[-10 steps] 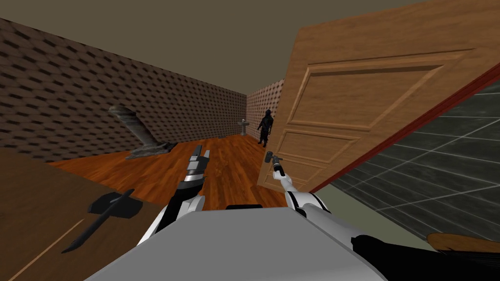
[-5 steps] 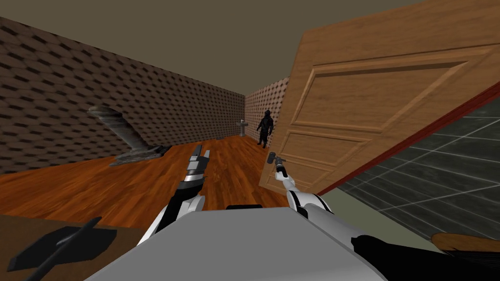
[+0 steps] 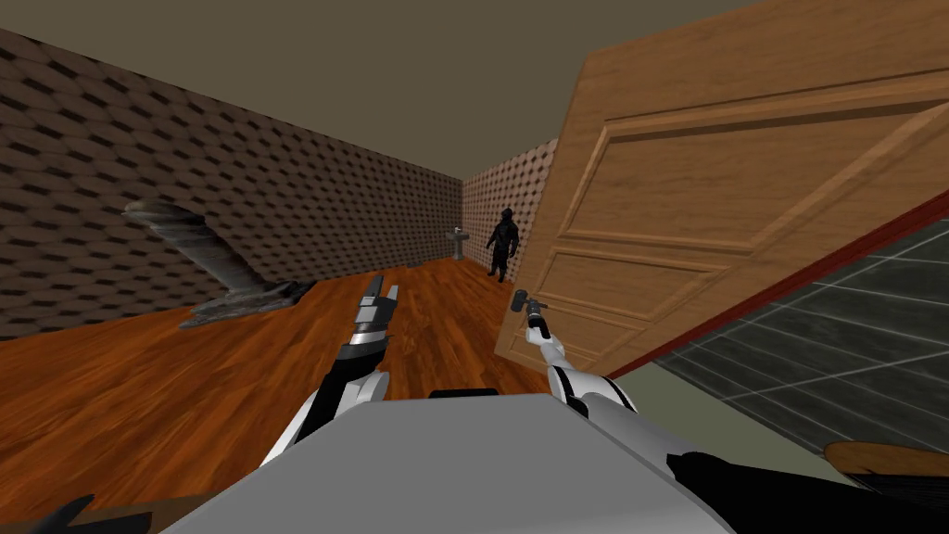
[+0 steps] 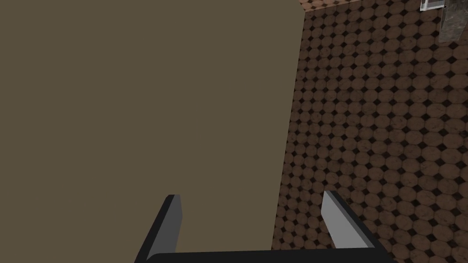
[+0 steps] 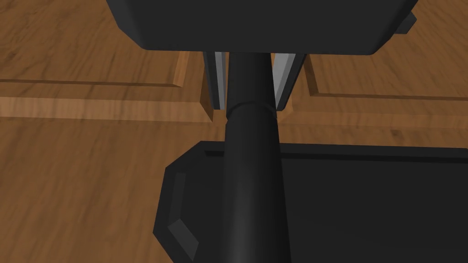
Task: Push the door open
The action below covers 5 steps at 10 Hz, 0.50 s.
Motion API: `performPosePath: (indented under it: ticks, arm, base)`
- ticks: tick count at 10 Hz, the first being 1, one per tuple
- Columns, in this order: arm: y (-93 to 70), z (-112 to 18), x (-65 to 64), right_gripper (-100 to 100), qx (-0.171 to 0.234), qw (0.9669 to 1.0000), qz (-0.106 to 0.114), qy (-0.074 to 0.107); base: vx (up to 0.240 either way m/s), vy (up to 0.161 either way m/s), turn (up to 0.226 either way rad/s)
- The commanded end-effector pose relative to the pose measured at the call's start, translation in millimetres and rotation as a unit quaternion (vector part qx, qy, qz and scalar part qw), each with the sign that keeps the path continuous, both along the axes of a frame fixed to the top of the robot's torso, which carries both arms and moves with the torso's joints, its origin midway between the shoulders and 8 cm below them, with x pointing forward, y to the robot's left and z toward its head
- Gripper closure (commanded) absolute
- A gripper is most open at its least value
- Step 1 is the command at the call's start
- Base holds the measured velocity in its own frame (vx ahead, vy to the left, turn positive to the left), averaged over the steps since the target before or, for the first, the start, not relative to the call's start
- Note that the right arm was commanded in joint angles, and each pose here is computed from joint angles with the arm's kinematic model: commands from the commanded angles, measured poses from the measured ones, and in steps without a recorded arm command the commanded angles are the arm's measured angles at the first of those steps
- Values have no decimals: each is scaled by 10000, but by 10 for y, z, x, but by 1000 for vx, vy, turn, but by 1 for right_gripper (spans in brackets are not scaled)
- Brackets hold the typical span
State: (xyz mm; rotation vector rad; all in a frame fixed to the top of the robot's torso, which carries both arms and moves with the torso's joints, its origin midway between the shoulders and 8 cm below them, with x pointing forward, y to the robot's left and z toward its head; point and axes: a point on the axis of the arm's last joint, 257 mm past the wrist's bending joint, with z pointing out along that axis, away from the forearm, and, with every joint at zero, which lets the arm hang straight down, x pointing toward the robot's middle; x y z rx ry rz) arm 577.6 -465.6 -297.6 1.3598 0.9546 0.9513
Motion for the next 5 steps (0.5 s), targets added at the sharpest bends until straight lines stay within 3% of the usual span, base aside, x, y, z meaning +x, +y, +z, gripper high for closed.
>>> performPosePath:
  ticks: [1, 3, 5]
  arm:
    - [-136, 44, -26, 100, -18, 9999, -105, -25]
    - [-239, 48, -71, 100, -22, 9998, -202, -27]
    - [-248, 22, -80, 100, -13, 9998, -207, -9]
  base:
    - [193, 83, -73]
    - [184, 71, -57]
    - [80, 25, -19]
